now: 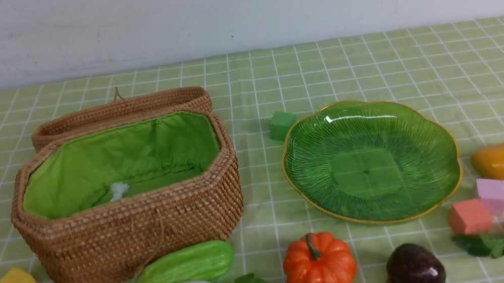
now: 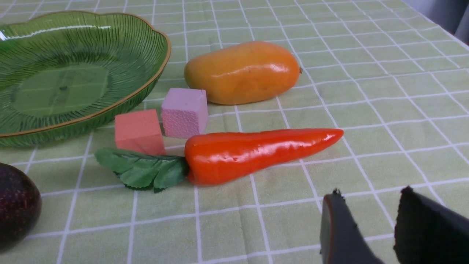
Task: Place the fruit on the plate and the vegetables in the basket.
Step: Use the left arm to grab a banana and put it into the right plate
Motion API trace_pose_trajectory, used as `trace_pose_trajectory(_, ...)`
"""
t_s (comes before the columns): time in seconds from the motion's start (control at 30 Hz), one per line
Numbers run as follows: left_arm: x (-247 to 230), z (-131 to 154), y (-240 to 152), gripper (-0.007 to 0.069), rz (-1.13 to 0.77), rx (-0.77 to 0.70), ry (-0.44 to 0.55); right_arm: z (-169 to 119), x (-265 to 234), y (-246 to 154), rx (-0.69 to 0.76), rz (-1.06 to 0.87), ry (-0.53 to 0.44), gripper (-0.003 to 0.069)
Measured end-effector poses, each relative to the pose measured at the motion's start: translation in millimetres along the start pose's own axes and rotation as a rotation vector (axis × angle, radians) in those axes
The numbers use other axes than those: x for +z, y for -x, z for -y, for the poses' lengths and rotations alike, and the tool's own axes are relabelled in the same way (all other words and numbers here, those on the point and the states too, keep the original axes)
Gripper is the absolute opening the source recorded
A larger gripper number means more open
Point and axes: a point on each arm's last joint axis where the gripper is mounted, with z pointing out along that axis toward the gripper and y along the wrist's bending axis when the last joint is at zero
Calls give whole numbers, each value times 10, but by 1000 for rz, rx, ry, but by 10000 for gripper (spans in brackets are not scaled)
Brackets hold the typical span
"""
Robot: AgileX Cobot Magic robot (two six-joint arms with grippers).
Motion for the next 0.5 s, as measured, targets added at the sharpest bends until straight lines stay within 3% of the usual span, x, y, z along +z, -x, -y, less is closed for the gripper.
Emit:
trace_pose_trajectory(0.13, 344, 10, -137, 239, -335, 153, 146, 0, 0, 0, 0, 0, 0, 242)
trace_pose_trajectory(0.23, 574, -147, -339, 239, -537, 257, 247, 0, 0, 0, 0, 0, 0, 242)
trace_pose_trajectory(0.47, 720, -471, -741, 239, -837, 237, 421, 0, 0, 0, 0, 0, 0, 242)
trace_pose_trajectory(0.5, 700, -560, -852, 239, -947, 221, 487, 0, 0, 0, 0, 0, 0, 242)
